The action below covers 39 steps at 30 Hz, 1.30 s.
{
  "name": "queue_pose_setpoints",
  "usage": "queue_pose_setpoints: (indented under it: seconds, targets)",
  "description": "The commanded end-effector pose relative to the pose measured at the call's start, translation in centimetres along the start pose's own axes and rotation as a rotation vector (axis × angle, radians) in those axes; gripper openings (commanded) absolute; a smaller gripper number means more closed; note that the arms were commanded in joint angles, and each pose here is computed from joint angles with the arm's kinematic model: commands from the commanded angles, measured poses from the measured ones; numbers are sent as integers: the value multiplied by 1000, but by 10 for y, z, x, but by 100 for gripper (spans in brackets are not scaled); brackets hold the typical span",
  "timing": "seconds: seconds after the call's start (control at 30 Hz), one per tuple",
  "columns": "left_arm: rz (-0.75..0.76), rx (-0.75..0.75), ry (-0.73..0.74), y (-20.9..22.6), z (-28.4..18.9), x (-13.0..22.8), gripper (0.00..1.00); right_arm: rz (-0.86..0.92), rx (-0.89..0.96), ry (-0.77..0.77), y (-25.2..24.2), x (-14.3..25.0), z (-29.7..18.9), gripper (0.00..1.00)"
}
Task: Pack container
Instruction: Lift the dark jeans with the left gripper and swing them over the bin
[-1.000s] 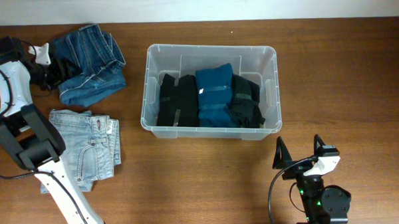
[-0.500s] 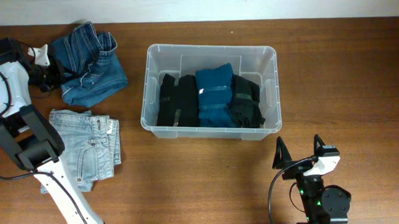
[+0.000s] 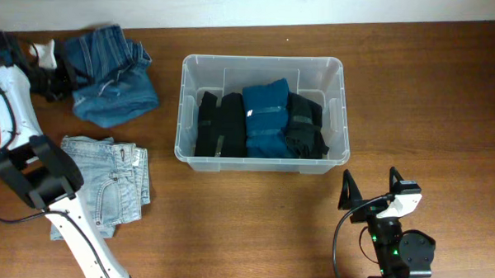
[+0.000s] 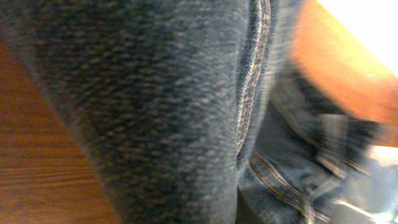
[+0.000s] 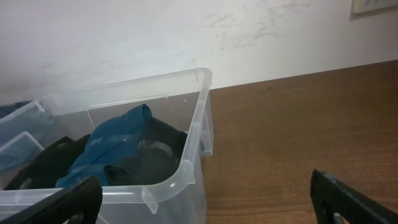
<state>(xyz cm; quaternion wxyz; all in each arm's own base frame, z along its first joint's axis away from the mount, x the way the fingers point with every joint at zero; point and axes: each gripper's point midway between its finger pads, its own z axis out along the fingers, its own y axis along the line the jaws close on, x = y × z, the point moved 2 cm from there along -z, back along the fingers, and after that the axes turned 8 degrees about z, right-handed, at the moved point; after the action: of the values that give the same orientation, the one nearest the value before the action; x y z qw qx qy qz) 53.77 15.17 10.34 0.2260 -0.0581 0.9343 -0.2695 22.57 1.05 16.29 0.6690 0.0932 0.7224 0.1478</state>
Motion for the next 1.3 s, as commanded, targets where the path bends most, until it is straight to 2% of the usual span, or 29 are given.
queue_pose_setpoints:
  seconds: [0.0,0.13,0.3,0.53,0.7,0.87,1.1,1.27]
  targets:
    - [163,93,-170,-68,-62,-43,1,-10,15,-2,-3,1,0,98]
    - [274,167,-275,-126,-111,-57,1,-10,15,-2,-3,1,0,98]
    - [390,228,-348,-196,-163,-50,1,-10,15,-2,-3,1,0,99]
    - [579,425,-401,-314,-219,-17,1,-10,15,-2,-3,1,0,98]
    - [613,504,-367,-381,-238,19,1,-10,15,-2,-3,1,0,98]
    - [619,603,-209,-438,-217,65,1,-10,15,-2,-3,1,0,98]
    - [609,572,22,-484,-151,111,1,-10,15,-2,-3,1,0,98]
    - [594,508,103,-510,-109,131,1,-10,15,-2,-3,1,0,98]
